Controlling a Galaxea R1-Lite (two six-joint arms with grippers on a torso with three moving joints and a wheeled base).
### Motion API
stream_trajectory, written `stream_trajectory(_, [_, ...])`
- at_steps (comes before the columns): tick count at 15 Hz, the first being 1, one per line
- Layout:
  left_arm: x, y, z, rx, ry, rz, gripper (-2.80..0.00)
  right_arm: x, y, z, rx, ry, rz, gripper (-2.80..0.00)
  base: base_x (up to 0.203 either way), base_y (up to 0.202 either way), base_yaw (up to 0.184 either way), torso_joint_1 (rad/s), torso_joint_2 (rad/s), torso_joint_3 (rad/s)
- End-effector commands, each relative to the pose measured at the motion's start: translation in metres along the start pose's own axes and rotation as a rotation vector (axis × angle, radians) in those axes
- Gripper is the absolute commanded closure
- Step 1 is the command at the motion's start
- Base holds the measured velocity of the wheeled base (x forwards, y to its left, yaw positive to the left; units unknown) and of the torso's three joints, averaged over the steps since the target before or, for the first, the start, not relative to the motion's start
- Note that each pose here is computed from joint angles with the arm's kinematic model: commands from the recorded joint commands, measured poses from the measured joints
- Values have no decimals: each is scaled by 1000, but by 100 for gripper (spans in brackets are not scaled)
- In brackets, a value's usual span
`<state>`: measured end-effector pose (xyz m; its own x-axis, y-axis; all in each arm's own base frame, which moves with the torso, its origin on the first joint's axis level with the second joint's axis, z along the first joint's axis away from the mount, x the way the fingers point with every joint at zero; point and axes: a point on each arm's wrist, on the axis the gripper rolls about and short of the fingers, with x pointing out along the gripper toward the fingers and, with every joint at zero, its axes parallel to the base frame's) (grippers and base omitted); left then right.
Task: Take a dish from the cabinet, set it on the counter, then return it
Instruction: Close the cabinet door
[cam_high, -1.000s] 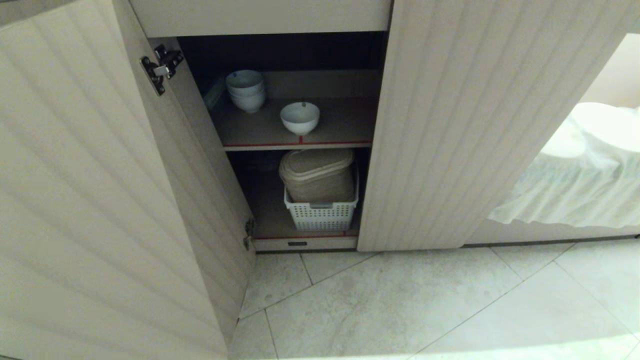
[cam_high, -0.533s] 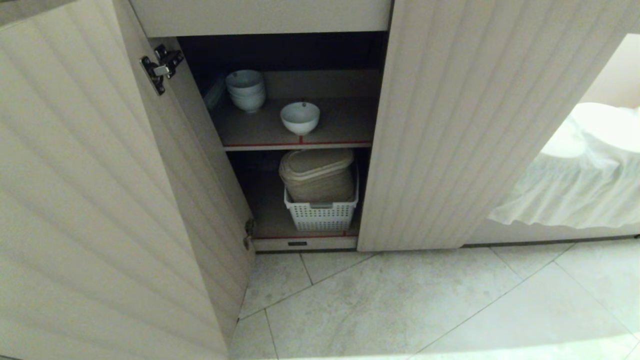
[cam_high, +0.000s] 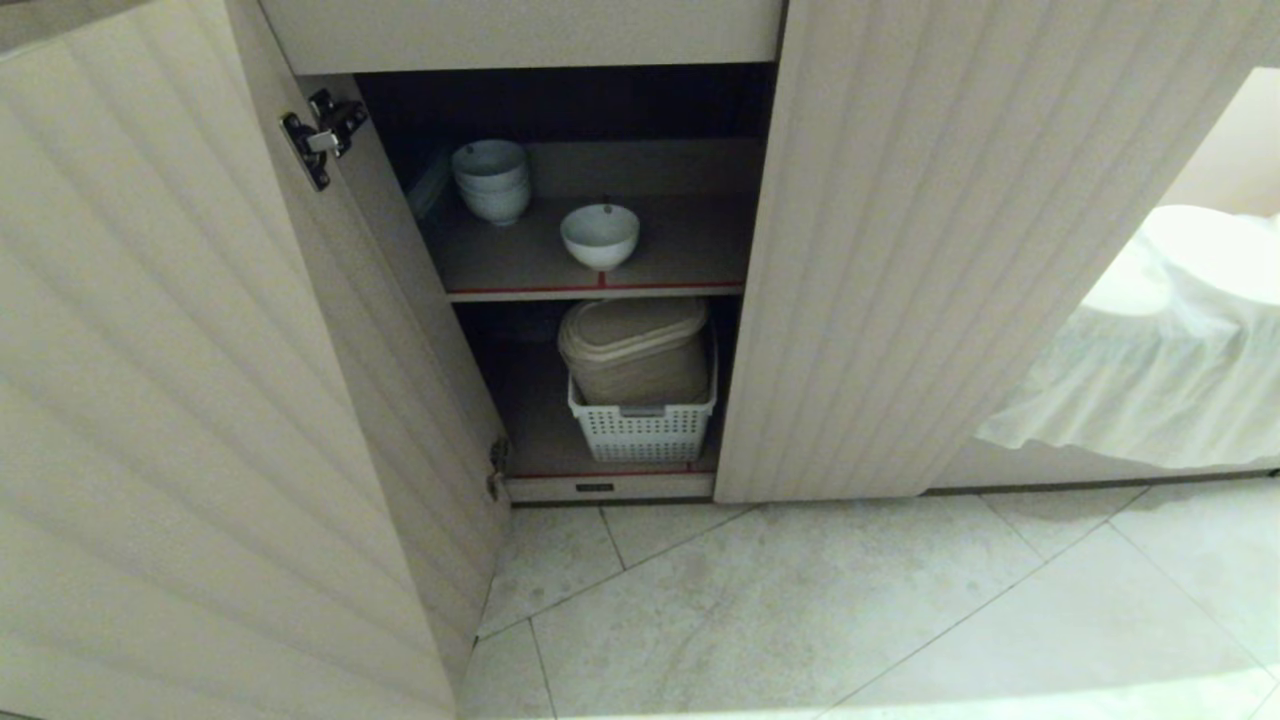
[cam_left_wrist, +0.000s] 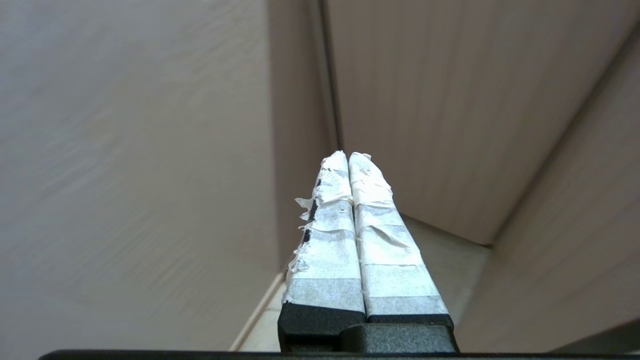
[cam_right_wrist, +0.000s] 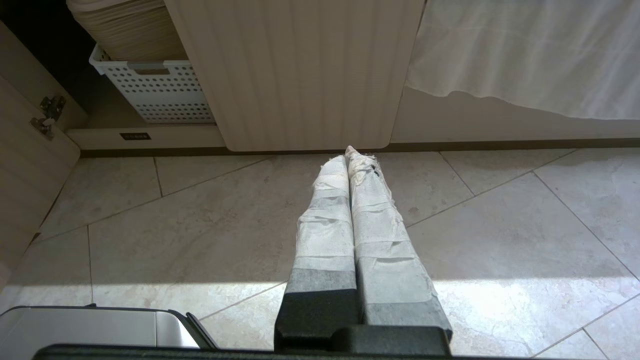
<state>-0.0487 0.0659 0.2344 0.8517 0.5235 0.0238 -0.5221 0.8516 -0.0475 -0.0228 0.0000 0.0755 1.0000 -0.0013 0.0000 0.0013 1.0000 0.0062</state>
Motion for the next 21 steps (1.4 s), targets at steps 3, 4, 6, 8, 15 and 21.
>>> stream_trajectory(3, [22,7,7,-29,8,-162,0,0,0,0,0,0,0,0,0,0,0,0,0,0])
stream_trajectory(4, [26,8,9,-33,10,-193,0,0,0,0,0,0,1,0,0,0,0,0,0,0])
stream_trajectory(6, [31,1,10,-14,15,-239,0,0,0,0,0,0,0,0,0,0,0,0,0,0])
stream_trajectory(8, [36,-15,20,-44,17,-302,0,0,0,0,0,0,1,0,0,0,0,0,0,0])
stream_trajectory(15, [45,-25,24,-103,28,-454,0,0,0,0,0,0,0,0,0,0,0,0,0,0])
stream_trajectory(21, [51,-30,30,-165,42,-575,0,0,0,0,0,0,1,0,0,0,0,0,0,0])
